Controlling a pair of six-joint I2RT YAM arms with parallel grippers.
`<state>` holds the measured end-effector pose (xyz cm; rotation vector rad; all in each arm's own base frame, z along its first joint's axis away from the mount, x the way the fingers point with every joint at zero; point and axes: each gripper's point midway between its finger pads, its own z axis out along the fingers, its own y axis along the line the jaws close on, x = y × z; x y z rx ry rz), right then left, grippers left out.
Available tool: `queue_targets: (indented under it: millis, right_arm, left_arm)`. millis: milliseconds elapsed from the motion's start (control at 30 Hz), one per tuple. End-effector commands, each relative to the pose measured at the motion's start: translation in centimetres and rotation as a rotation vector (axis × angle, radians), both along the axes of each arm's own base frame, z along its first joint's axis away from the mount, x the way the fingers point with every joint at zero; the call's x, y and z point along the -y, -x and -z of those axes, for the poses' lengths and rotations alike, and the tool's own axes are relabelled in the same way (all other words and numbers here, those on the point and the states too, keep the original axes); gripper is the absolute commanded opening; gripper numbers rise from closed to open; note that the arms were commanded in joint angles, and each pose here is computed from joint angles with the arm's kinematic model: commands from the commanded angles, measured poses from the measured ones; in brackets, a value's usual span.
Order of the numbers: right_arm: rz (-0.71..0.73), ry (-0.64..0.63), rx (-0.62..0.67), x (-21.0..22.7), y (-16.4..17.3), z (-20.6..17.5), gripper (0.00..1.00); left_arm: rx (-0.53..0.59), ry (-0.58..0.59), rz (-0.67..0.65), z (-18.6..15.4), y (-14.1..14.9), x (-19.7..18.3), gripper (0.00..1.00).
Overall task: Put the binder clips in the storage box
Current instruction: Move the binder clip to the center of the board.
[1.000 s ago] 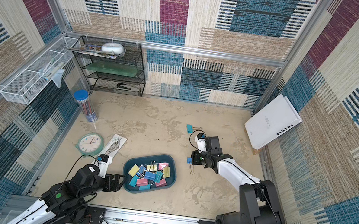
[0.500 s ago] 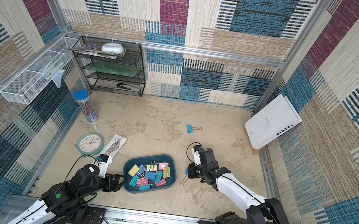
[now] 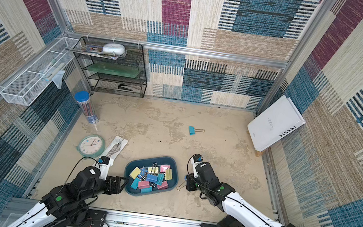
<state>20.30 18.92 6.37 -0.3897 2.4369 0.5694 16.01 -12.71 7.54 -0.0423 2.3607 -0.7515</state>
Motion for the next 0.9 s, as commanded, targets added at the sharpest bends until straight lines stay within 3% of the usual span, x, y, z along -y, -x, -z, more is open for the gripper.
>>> queue_targets:
  millis: [0, 333, 367, 467, 667, 767, 867]
  right_arm:
    - [0.016, -0.001, 0.009, -0.4, 0.3, -0.1, 0.00]
    - [-0.023, 0.071, 0.014, -1.9, 2.2, 0.7, 0.00]
    - [-0.021, 0.076, 0.018, -1.9, 2.3, 0.6, 0.03]
    - [-0.005, 0.066, 0.035, -1.6, 2.3, -0.8, 0.27]
    - [-0.001, -0.009, 0.039, -1.5, 3.0, -2.9, 0.60]
    - [0.086, 0.002, -0.041, -0.4, 3.4, -2.1, 0.64]
    - [0.072, -0.032, -0.112, -0.9, 4.5, -1.4, 0.64]
  left_arm:
    - [0.014, 0.009, 0.005, -0.3, -0.2, 0.2, 0.92]
    - [0.013, 0.009, 0.005, -0.3, -0.1, 0.2, 0.92]
    - [0.014, 0.009, 0.006, -0.3, -0.1, 0.2, 0.92]
    - [0.013, 0.010, 0.006, -0.3, -0.1, 0.2, 0.92]
    - [0.014, 0.012, 0.008, -0.3, -0.1, 0.2, 0.92]
    - [0.013, 0.011, 0.009, -0.3, -0.1, 0.2, 0.92]
    - [0.016, 0.012, 0.009, -0.3, -0.1, 0.2, 0.92]
